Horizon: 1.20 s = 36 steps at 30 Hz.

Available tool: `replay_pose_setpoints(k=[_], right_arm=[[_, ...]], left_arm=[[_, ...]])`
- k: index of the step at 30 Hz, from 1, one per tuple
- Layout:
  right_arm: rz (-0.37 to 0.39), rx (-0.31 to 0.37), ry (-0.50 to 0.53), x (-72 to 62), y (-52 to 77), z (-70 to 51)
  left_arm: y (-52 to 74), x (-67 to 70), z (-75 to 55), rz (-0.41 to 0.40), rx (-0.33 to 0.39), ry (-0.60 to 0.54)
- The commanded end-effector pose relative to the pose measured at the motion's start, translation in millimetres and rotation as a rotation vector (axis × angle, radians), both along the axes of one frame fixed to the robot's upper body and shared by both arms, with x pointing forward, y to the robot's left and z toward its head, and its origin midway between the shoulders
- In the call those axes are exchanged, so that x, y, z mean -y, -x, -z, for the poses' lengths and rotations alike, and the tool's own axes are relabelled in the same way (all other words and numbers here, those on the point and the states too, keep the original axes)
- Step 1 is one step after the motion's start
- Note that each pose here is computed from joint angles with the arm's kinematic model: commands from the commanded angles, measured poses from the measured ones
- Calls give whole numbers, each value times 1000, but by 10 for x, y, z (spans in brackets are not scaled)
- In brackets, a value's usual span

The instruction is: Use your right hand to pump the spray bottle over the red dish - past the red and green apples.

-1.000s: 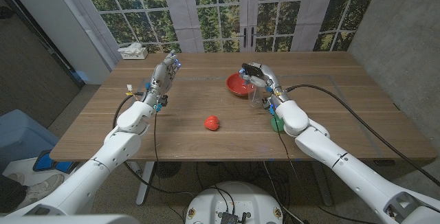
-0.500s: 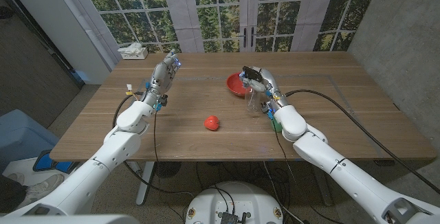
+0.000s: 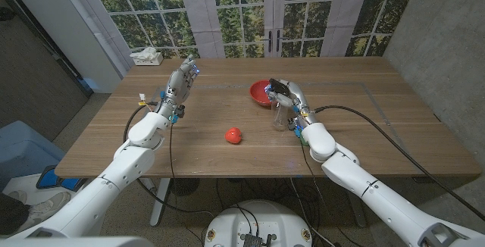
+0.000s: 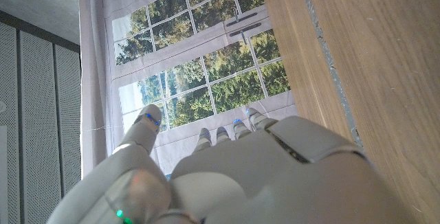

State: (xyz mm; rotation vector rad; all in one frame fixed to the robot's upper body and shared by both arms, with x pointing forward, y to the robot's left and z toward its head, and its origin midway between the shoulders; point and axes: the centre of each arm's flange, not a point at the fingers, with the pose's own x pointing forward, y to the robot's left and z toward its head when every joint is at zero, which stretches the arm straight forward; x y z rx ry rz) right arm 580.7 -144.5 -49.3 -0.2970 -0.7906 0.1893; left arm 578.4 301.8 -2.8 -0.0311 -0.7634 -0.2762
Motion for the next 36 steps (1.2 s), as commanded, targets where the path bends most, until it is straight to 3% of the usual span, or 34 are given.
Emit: replay_pose_setpoints(k=[1, 24, 36], right_arm=[[28, 8, -16, 37, 0, 93], [61, 1, -41, 129, 13, 180], [75, 0, -11, 163, 45, 129]], left_arm=[[16, 11, 3, -1, 0, -4], [-42, -18, -46, 7, 5, -6], [-59, -15, -77, 12, 8, -17]])
